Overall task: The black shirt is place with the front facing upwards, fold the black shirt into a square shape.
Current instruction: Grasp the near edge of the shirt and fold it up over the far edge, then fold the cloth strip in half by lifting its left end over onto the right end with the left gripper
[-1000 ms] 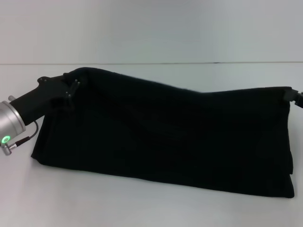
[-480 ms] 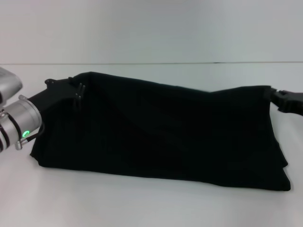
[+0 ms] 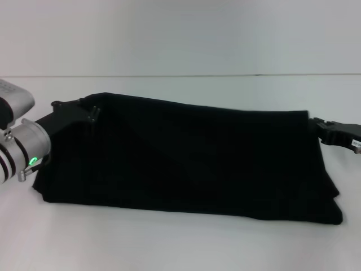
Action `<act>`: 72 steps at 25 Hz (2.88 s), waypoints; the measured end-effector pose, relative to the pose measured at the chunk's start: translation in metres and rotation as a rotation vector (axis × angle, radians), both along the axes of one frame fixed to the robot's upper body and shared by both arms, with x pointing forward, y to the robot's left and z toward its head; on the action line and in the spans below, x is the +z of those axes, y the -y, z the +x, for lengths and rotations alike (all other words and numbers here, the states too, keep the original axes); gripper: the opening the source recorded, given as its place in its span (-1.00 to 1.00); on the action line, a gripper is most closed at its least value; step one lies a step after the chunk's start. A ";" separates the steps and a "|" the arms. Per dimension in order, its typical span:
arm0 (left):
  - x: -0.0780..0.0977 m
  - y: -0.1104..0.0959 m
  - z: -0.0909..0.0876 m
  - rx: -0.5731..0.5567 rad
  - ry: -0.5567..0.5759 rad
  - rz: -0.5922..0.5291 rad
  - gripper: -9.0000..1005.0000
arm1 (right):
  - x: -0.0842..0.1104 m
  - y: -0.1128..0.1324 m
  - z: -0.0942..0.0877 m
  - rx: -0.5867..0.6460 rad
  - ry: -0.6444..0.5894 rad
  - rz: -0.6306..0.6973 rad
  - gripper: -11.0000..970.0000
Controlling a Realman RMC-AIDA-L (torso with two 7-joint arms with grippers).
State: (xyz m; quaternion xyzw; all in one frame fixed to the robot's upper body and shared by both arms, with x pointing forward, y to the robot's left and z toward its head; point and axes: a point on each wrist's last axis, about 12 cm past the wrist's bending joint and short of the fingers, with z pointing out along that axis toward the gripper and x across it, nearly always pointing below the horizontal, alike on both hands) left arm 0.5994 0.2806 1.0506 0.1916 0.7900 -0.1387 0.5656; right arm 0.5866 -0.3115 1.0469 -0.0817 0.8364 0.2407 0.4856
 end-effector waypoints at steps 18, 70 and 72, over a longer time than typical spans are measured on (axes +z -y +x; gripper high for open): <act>0.026 -0.043 -0.020 0.029 -0.033 -0.256 0.16 | -0.003 0.036 -0.037 -0.160 0.161 0.121 0.39; 0.056 -0.112 -0.050 0.120 -0.947 -0.319 0.66 | -0.002 0.006 -0.067 -0.011 0.449 0.132 0.79; 0.053 -0.112 -0.050 0.128 -0.952 -0.323 0.67 | -0.003 0.006 -0.068 -0.012 0.447 0.131 0.79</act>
